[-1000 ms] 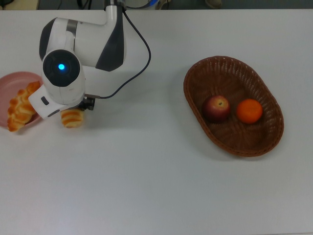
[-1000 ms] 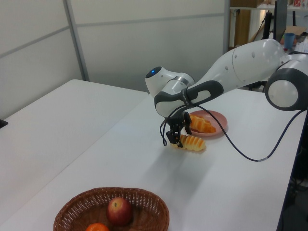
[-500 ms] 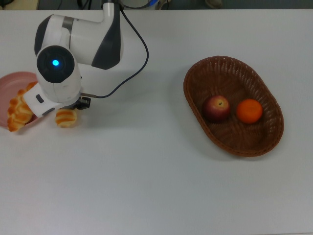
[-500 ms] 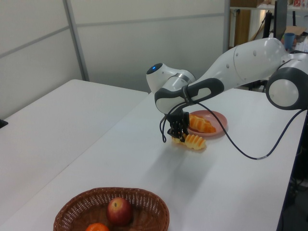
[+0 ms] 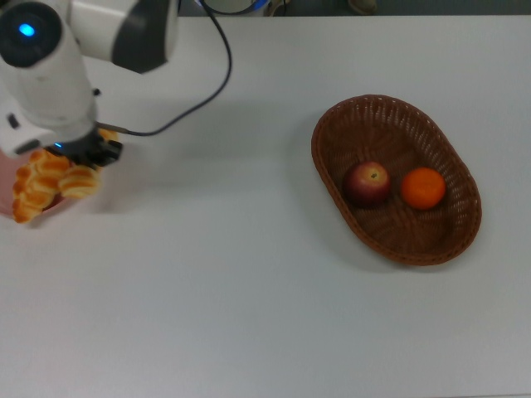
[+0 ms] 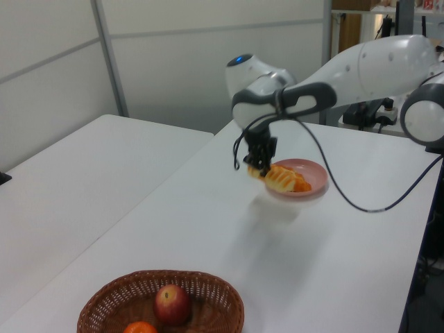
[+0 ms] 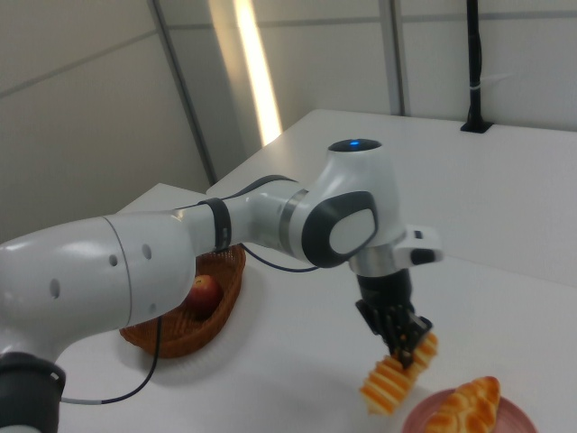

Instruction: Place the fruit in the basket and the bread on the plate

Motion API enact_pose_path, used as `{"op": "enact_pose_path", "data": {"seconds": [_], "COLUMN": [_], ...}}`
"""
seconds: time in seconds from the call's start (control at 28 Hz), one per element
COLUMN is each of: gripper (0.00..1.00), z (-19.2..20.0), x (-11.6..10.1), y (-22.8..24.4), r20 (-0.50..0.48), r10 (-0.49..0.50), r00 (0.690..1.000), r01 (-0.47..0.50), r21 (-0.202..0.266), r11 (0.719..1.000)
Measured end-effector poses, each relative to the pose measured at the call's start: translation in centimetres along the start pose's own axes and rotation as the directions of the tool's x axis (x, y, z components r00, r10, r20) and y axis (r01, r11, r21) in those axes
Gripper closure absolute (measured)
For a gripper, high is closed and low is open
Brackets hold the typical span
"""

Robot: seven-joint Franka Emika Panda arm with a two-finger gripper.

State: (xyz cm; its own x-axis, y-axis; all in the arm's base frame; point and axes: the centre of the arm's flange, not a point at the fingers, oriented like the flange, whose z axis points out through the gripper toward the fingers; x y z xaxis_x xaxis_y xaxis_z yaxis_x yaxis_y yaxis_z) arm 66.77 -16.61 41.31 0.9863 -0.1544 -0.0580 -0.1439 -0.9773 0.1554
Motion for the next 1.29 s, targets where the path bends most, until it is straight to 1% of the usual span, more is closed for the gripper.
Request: {"op": "enact_pose_path", "data": {"seconds": [0.07,0.18,0.25,0.32,0.43,0.57,0.61,0.68,0.75,0.79,0.82,0.96,1.0,1.14,1.18,1.29], "gripper": [0.83,0.83,0.83,0.83,0.83,0.83,0.86,0.85,0.8,0.74,0.73,0.58,0.52,0.4,0.31,0.21], "z": [-0.4,0.0,0.4,0.9,2.5,5.0,5.9,6.7,7.0,7.1,7.0,6.7,6.5,5.5,4.8,2.7], "x": [-0.6,-1.2,-1.4,-1.4,-1.1,-0.5,-0.3,-0.1,0.0,0.0,0.0,-0.1,-0.2,-0.5,-0.5,-0.6], "y": [3.5,8.0,11.1,12.9,14.2,14.0,13.9,13.9,13.9,13.9,14.0,14.5,14.8,15.7,15.8,15.6], "r20": [-0.006,-0.014,-0.05,-0.076,-0.093,-0.083,-0.081,-0.078,-0.074,-0.073,-0.074,-0.08,-0.083,-0.101,-0.113,-0.144], "r10": [0.035,0.074,0.102,0.119,0.132,0.128,0.127,0.124,0.12,0.116,0.114,0.112,0.117,0.132,0.13,0.136], "r00": [0.999,0.997,0.993,0.99,0.987,0.988,0.989,0.989,0.99,0.991,0.991,0.99,0.99,0.986,0.985,0.98], "r01": [-0.035,-0.074,-0.102,-0.119,-0.131,-0.127,-0.125,-0.123,-0.119,-0.116,-0.114,-0.112,-0.116,-0.129,-0.126,-0.128], "r21": [0.001,0.003,0.008,0.011,0.014,0.02,0.022,0.021,0.014,0.009,0.008,0.006,0.01,0.033,0.041,0.063], "r11": [0.999,0.997,0.995,0.993,0.991,0.992,0.992,0.992,0.993,0.993,0.993,0.994,0.993,0.991,0.991,0.99]}}
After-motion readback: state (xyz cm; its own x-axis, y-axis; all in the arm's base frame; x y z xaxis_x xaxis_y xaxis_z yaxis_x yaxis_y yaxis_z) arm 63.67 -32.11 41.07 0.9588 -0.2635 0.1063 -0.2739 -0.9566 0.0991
